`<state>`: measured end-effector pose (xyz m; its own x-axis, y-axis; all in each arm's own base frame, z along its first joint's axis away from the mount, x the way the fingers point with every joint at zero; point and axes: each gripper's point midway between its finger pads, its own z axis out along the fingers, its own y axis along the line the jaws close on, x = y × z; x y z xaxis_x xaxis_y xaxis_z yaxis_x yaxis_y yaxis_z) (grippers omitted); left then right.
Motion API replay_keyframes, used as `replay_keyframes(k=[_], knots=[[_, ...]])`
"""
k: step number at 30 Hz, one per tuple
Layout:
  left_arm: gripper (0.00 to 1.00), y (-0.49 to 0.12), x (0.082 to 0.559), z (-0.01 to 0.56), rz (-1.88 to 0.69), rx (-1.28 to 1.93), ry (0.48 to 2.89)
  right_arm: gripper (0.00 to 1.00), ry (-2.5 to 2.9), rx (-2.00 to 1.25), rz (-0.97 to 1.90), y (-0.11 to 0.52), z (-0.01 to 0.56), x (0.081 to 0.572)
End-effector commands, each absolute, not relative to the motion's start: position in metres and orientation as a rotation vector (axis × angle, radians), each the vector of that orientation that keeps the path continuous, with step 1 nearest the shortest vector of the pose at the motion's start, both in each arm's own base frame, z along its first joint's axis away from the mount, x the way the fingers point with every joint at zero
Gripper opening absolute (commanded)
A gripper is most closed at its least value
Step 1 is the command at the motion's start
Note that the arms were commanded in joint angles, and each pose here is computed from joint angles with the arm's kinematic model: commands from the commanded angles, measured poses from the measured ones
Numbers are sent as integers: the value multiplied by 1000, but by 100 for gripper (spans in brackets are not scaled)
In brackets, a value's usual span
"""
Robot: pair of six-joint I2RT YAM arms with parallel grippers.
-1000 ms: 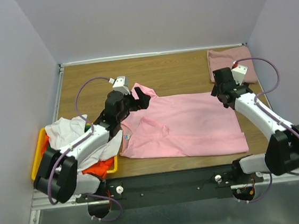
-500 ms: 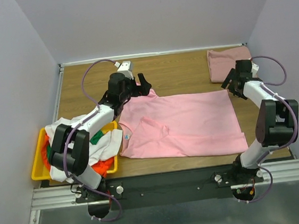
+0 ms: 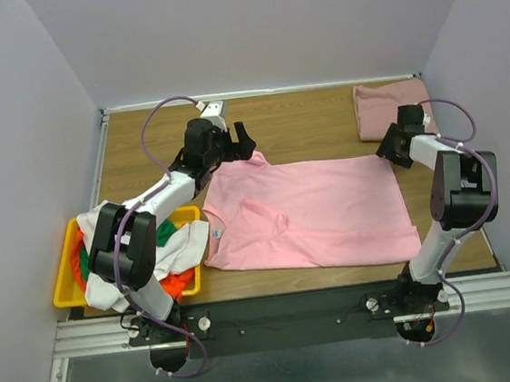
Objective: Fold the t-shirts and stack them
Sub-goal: Fold the tshirt
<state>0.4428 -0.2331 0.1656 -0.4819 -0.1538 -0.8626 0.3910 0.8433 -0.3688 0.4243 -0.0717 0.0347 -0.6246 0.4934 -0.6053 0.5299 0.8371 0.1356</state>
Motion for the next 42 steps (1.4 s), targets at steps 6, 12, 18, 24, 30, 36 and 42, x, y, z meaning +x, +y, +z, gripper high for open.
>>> replay_keyframes(k=[6,12,18,24,30,36,42], knots=[[94,-232,446,161,-649,216,1985,59,2363,693,-33,-70,27,442],[93,-229,450,157,-608,235,2003,55,2396,680,-5,-66,12,442],[93,-223,452,157,-568,235,2008,48,2405,666,3,-64,7,442],[93,-221,459,146,-534,220,2038,27,2413,657,16,-61,5,440],[91,-213,483,139,-423,187,2056,6,2418,666,3,-63,4,436],[81,-209,509,128,-361,177,2093,5,2418,664,22,-60,5,435],[73,-208,529,109,-334,171,2153,5,2421,660,29,-59,5,434]])
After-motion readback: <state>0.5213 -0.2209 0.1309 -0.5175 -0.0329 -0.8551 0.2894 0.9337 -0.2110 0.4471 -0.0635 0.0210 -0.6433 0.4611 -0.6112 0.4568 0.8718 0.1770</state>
